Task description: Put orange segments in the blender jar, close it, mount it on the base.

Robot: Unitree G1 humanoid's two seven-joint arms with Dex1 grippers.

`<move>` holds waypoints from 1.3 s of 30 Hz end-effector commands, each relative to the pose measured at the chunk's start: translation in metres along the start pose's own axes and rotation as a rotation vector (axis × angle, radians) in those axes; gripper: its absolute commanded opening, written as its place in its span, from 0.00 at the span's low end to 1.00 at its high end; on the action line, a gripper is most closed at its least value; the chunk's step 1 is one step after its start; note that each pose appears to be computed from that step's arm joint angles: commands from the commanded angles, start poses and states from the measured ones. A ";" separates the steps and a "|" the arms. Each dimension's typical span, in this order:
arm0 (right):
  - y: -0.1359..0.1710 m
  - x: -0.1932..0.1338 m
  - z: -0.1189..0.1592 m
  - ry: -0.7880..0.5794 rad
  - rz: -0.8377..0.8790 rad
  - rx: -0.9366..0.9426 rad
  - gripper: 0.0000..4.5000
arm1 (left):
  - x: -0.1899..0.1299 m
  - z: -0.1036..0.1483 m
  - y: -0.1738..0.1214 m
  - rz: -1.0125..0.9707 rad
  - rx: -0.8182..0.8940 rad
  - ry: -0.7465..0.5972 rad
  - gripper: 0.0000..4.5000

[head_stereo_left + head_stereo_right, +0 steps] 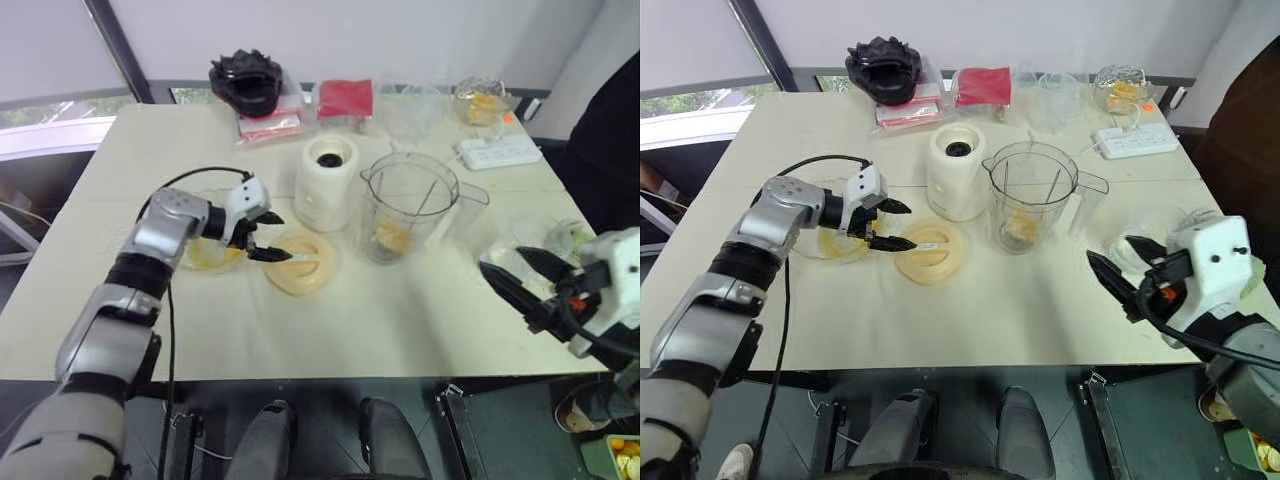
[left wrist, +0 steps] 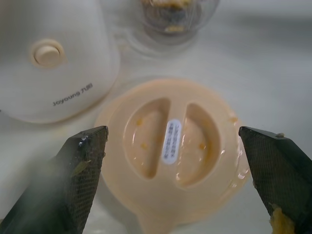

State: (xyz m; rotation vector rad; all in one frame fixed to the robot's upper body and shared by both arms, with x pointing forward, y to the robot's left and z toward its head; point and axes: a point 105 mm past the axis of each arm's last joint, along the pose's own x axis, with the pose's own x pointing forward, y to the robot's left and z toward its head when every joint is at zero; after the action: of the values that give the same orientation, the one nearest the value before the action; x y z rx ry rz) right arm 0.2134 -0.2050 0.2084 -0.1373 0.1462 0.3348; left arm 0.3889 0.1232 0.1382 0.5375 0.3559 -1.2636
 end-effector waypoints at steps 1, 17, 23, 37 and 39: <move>0.015 0.002 0.014 -0.075 0.021 -0.003 0.66 | 0.010 0.004 0.005 -0.032 0.088 0.050 1.00; 0.019 -0.003 0.015 -0.076 -0.058 0.019 0.67 | 0.045 0.000 0.003 -0.046 0.135 0.124 0.73; 0.016 -0.002 0.016 -0.084 -0.087 0.015 0.67 | 0.058 -0.005 -0.003 -0.050 0.141 0.158 0.73; 0.014 -0.002 0.016 -0.087 -0.123 0.012 0.67 | 0.062 -0.031 -0.008 -0.046 0.108 0.268 0.33; 0.014 -0.001 0.016 -0.090 -0.125 0.010 0.67 | 0.063 -0.032 -0.008 -0.046 0.101 0.269 0.11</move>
State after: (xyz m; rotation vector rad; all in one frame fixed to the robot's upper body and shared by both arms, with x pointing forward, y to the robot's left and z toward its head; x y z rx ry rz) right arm 0.2116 -0.1949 0.2143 -0.1005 0.0966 0.2025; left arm 0.4007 0.0847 0.0816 0.7850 0.5035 -1.2676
